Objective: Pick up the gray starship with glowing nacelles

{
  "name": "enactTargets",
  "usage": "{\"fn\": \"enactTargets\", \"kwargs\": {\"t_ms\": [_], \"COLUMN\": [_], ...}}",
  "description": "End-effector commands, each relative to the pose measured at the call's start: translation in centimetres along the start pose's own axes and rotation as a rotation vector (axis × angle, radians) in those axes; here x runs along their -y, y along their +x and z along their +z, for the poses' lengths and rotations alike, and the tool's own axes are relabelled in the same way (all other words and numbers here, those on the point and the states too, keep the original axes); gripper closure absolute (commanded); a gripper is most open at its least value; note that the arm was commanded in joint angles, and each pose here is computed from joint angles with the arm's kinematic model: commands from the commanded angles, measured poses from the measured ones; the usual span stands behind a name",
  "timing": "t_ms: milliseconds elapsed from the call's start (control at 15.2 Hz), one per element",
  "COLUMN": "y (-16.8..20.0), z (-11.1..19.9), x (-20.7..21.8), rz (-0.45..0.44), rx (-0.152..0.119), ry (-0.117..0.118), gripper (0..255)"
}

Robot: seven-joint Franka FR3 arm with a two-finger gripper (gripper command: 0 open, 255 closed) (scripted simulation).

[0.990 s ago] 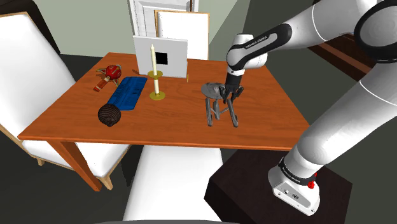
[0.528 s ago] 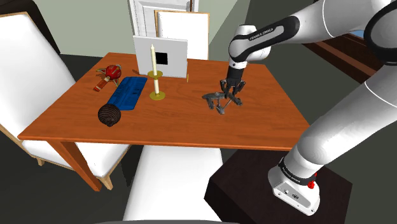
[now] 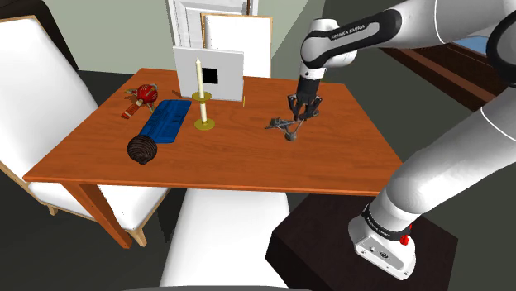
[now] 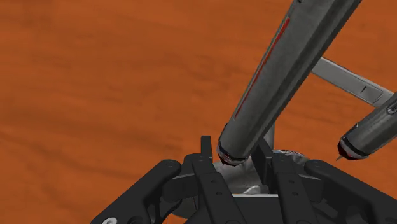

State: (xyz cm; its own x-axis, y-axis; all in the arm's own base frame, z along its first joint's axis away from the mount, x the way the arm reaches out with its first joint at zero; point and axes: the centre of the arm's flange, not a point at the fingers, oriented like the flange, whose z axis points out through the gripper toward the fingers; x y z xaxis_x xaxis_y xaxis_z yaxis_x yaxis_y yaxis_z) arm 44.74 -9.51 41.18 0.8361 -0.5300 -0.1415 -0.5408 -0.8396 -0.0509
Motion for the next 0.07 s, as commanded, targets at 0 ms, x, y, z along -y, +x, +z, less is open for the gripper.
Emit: {"fn": "enactTargets", "kwargs": {"t_ms": [0], "y": [0.0], "z": [-0.39], "x": [0.08], "rz": [0.0], "rx": [0.0], "ry": [0.0], "gripper": [255]}}
